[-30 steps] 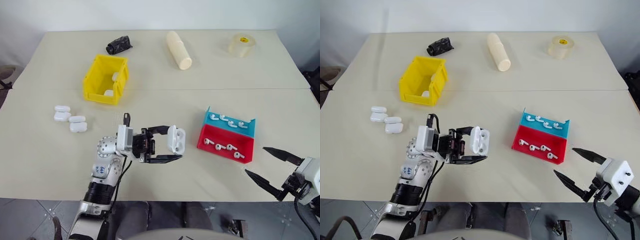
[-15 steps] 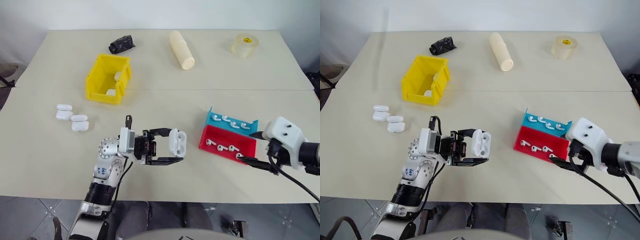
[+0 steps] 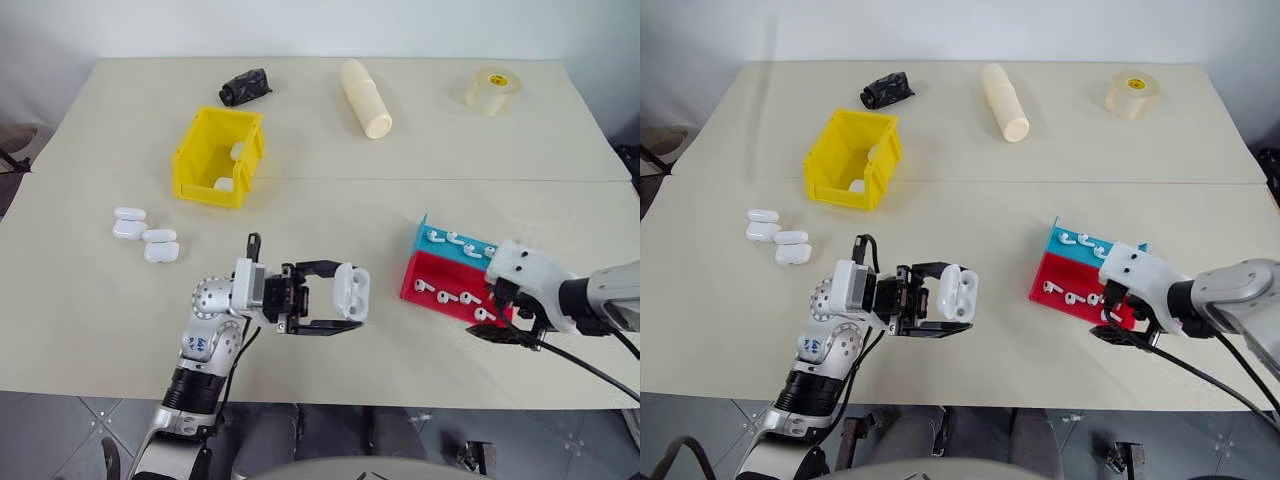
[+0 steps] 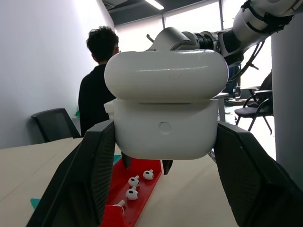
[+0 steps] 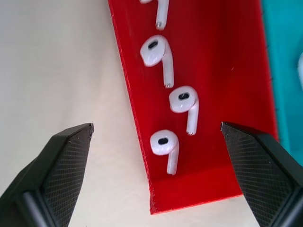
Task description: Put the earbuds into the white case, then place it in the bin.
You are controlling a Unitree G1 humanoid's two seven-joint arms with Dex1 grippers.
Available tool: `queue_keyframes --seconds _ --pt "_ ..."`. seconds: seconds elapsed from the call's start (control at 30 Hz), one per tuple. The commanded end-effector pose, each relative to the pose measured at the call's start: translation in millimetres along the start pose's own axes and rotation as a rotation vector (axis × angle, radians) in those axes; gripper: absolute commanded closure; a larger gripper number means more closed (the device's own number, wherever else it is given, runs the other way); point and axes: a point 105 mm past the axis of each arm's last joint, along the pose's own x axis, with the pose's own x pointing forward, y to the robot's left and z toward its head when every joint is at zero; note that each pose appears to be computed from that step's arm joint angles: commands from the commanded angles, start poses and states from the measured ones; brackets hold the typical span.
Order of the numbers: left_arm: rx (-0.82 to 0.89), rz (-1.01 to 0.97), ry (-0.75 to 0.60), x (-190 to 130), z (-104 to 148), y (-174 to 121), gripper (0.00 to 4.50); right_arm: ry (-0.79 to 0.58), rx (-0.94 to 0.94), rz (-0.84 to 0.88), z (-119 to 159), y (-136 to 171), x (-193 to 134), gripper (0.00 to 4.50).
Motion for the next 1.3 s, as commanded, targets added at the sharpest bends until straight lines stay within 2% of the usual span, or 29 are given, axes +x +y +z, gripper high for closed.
queue_keyframes --seconds 0.03,0.23,0.33,0.47,1.13,1.23,1.3 --pt "0.033 -0.016 -0.018 5.2 8.1 -1.8 1.74 0.047 -0.045 -0.042 -2.6 -4.7 -5.4 0.0" --pt "0.03 -0.01 -0.018 6.5 7.1 -2.0 1.74 0.057 -0.048 -0.041 -5.8 -5.5 -2.1 0.0" --pt "0.026 -0.006 -0.019 7.2 7.2 -1.9 1.74 0.053 -0.056 -0.031 -5.1 -3.5 0.9 0.61" --pt "0.021 0.0 -0.017 6.7 7.8 -1.4 1.74 0.049 -0.072 -0.014 -3.5 -0.7 3.9 1.95" --pt "0.013 0.01 -0.018 8.9 9.7 -1.7 1.74 0.054 -0.111 0.002 -2.1 2.2 11.5 1.95" --pt "0.012 0.01 -0.018 8.9 9.9 -1.9 1.74 0.054 -0.114 0.002 -2.1 2.5 12.9 2.57" --pt "0.012 0.01 -0.018 9.0 10.1 -2.1 1.74 0.056 -0.117 0.004 -2.5 2.7 13.1 3.21"
